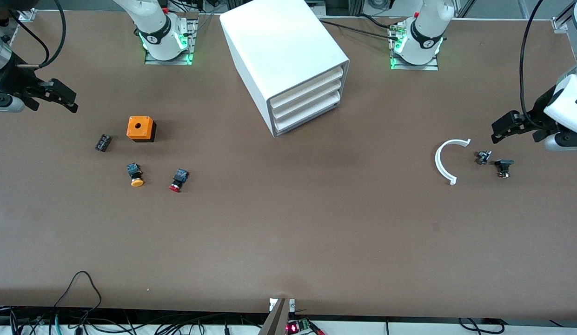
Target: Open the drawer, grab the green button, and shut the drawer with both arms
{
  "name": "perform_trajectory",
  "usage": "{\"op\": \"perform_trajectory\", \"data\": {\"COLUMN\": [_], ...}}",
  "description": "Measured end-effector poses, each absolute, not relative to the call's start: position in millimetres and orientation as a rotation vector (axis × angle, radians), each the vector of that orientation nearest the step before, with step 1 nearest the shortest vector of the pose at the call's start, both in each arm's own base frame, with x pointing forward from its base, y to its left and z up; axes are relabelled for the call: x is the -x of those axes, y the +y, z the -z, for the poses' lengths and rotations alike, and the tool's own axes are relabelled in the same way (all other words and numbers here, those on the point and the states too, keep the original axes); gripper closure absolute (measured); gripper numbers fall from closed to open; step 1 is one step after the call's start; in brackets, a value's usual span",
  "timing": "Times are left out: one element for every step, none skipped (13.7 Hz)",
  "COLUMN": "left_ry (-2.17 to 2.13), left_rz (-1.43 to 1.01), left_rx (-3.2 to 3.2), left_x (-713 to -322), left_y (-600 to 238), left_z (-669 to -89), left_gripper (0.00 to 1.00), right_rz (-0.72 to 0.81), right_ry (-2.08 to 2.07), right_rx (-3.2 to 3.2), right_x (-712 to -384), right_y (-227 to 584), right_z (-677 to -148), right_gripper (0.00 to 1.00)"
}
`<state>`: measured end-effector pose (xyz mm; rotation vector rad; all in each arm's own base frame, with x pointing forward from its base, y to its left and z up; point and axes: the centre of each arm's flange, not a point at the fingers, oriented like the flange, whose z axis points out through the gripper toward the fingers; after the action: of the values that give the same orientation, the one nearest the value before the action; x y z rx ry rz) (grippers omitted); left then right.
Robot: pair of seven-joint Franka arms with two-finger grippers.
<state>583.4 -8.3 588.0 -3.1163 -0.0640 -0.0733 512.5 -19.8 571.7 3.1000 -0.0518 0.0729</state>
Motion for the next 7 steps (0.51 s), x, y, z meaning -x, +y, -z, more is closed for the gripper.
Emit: {"op": "perform_trajectory", "data": {"left_ry": [-0.06, -0.052, -0.049, -0.047, -0.046, -0.046, -0.046], "left_rz": [0.073, 0.073, 0.074, 0.075, 0.076, 0.076, 0.076], "left_rx": [3.116, 3.116, 3.116, 3.116, 3.116, 3.116, 3.116], "left_x": [-583.3, -583.3, -583.3, -583.4, -583.4, -583.4, -583.4], "left_y": [-8.5, -9.0, -9.1, -9.1, -9.4, -9.5, -9.5], "left_z": [-588.0, -588.1, -588.2, -588.6, -588.9, -589.0, -589.1], "left_gripper": [0.0, 0.0, 0.0, 0.0, 0.0, 0.0, 0.0], "right_rz": [-0.073, -0.073, -0.073, -0.073, -0.073, -0.072, -0.071], "right_ry": [-0.052, -0.052, -0.052, -0.052, -0.052, -0.052, -0.052], "right_rx": [-3.1, -3.1, -3.1, -3.1, -3.1, -3.1, -3.1], "right_x": [-512.5, -512.5, -512.5, -512.5, -512.5, -512.5, -512.4], "right_y": [-19.8, -19.8, -19.9, -19.9, -19.9, -19.9, -20.0], "right_z": [-571.7, -571.7, -571.6, -571.5, -571.5, -571.3, -571.0], "right_gripper": [0.0, 0.0, 0.0, 0.0, 0.0, 0.0, 0.0]}}
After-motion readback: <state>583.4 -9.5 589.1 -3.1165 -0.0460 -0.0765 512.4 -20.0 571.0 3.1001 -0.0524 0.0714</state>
